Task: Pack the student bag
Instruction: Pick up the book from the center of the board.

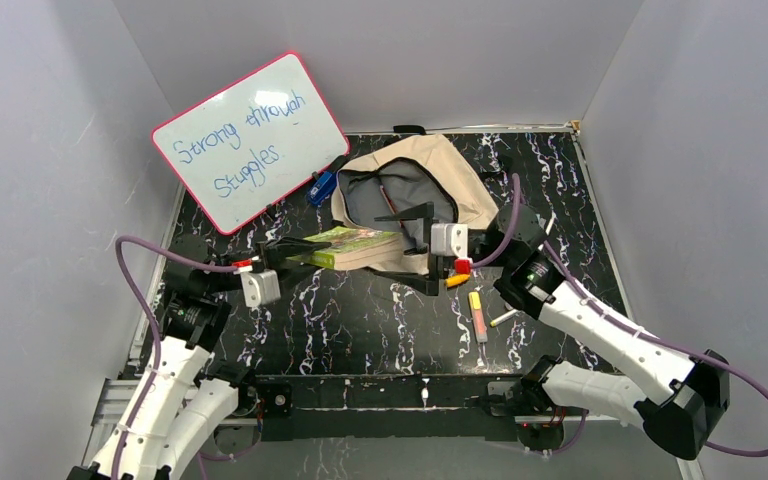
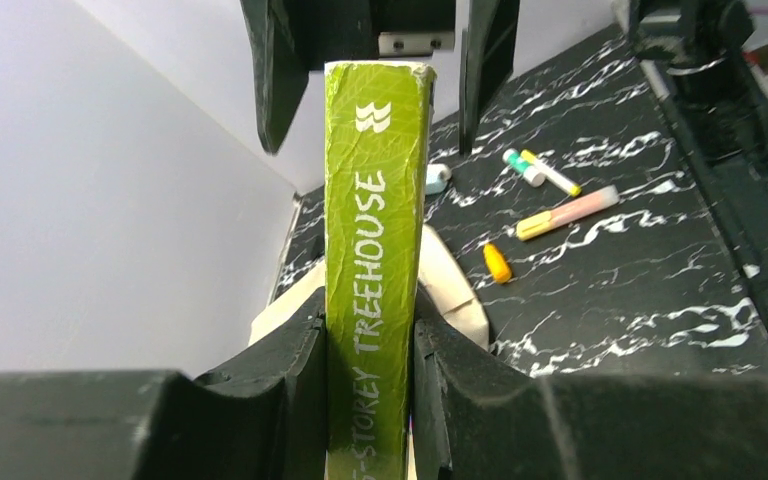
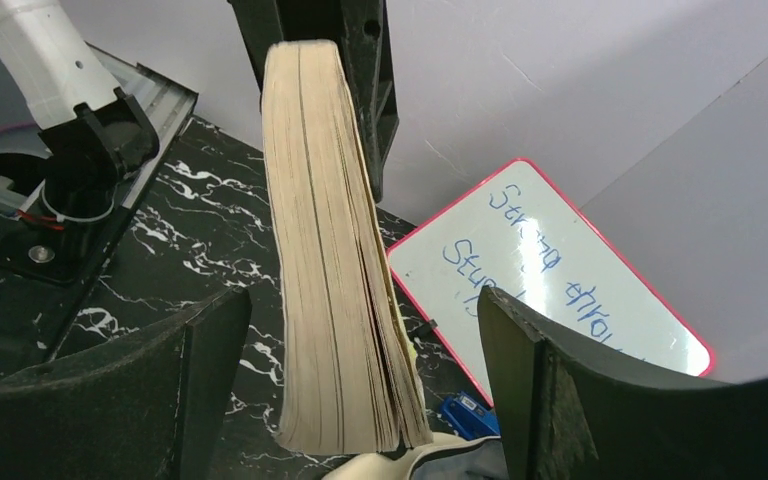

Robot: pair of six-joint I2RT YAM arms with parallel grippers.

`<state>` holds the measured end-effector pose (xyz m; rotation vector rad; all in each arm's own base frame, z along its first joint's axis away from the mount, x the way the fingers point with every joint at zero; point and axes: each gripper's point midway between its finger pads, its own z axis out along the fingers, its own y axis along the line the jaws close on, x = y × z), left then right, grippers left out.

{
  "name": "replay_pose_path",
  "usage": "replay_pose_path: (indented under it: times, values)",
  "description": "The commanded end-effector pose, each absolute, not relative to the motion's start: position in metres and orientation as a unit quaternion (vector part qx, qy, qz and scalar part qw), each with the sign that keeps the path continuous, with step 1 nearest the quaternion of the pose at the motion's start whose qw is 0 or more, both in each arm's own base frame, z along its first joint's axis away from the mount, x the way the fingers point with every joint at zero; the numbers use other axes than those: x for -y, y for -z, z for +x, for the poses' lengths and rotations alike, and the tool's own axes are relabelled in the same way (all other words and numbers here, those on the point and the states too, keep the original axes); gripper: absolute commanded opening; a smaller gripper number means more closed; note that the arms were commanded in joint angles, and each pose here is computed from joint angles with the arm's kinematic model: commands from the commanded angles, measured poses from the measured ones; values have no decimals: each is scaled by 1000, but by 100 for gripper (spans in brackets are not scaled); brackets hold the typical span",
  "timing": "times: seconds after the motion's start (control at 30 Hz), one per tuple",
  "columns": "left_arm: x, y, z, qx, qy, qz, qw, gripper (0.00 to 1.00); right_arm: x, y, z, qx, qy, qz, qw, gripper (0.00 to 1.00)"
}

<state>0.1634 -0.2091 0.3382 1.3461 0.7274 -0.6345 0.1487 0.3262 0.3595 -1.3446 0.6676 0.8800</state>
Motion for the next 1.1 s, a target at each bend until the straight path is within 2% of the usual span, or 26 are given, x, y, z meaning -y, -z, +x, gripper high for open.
replay_pose_path:
  times: [0.0,0.2,0.3,0.6,0.73,0.8,0.87,0.93,1.07]
  values:
    - [203,-341,172,-309,213,618,691,0,-326,-370,146,-282,-377,-612,635,92]
    - [203,-337,178,-319,211,618,687,0,-342,-364,151,-287,-395,-616,618,86]
    - [204,-336,179,-321,215,619,684,0,-349,-360,158,-287,-387,-623,616,78]
    - [207,-327,184,-334,230,622,670,0,-367,-353,166,-275,-372,-647,606,63]
    - [207,-325,187,-338,232,621,668,1,-373,-346,170,-275,-363,-658,600,48]
    - [208,-323,187,-341,234,620,666,2,-374,-342,173,-276,-356,-662,599,32]
    - [207,-323,187,-343,235,619,666,7,-374,-339,177,-282,-349,-662,600,12]
    - [207,-321,187,-346,236,618,665,19,-374,-336,180,-287,-340,-661,604,0]
    - [206,-322,187,-352,236,613,667,44,-367,-342,190,-298,-307,-644,635,0]
